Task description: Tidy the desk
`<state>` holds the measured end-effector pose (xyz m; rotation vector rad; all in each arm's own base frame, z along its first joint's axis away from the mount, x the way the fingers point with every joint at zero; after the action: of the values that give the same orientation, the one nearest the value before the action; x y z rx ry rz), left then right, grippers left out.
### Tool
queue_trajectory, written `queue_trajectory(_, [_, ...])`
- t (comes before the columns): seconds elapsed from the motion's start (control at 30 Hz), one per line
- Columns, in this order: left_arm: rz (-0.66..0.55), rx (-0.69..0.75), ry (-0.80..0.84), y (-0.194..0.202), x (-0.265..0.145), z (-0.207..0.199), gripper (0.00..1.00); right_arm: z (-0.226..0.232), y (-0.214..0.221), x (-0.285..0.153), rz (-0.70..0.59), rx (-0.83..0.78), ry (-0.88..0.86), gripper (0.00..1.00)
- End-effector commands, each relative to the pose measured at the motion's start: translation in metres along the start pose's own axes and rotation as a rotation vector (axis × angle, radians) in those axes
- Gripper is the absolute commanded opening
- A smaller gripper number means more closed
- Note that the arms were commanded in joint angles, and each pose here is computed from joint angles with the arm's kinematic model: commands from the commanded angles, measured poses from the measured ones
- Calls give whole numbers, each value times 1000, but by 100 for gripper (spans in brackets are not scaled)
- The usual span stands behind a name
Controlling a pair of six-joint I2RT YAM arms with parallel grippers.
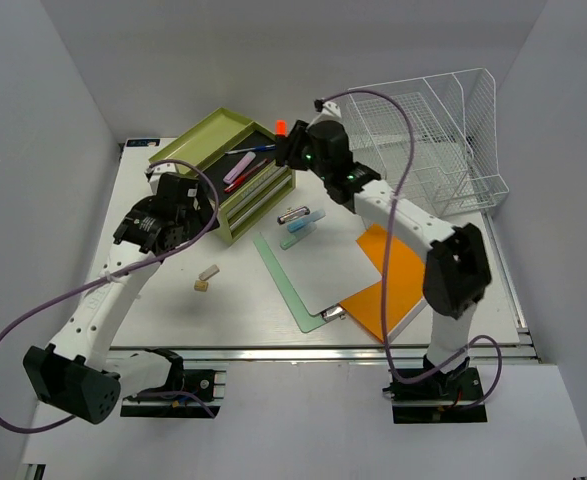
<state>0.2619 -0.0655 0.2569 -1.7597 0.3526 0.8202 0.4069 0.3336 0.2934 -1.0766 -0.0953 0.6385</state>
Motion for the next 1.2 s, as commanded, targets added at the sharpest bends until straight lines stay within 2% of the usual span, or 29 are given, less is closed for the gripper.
queue_trajectory(0.0, [-49,-57,4,-8,-11,5,98,38,-7,37,-82,104,-120,7])
queue_trajectory(0.03, [-48,-56,3,-7,-11,6,98,52,-21,41,-130,116,-151,7])
queue_trajectory(0.13, [-44,-62,13,-3,-13,8,98,66,-9,66,-137,134,-166,7])
queue_trajectory(0.17, [-41,-66,12,-2,-13,9,98,82,-22,67,-168,157,-202,8])
queue_trajectory(0.37, [-38,-75,-3,1,-14,12,98,79,3,92,-132,187,-167,17])
queue_trajectory(0.57, [-38,-75,-7,0,-13,12,98,69,6,78,-136,153,-116,47])
queue_trajectory(0.6, [-40,-73,-8,-1,-13,11,98,69,4,75,-129,142,-110,56])
queue_trajectory(0.67, [-47,-71,-1,-4,-14,9,98,74,-6,70,-136,105,-115,65])
queue_trajectory(0.73, [-59,-70,1,-10,-14,7,98,76,-16,62,-140,73,-111,89])
queue_trajectory(0.87, [-78,-60,-4,-17,-14,5,98,69,-23,45,-134,7,-61,89])
queue_trajectory(0.9, [-80,-60,-2,-18,-14,4,98,69,-37,30,-164,-1,-35,89])
queue_trajectory(0.93, [-78,-59,2,-19,-14,3,98,57,-24,26,-125,-26,8,89])
queue_trajectory(1.0, [-79,-60,3,-18,-12,3,98,46,-33,2,-134,-40,85,89])
queue_trajectory(1.07, [-67,-54,-8,-16,-10,3,98,18,-4,-11,-48,-77,183,89])
queue_trajectory(1.13, [-56,-50,-8,-15,-9,3,98,4,-2,-33,-43,-62,263,89])
queue_trajectory(1.17, [-57,-49,-6,-15,-10,2,98,-9,11,-43,17,-70,322,89])
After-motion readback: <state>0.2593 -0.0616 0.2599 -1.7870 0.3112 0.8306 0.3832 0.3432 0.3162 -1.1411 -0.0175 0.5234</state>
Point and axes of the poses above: each gripper's point midway between its finger pads, its own x axis out along the fingers, its own z axis along the line the jaws close on, y = z × x, the point moved 5 cm from there along -x, back along the fingers, and after that the axes turned 2 degrees about -x, right-handed, at the moved point
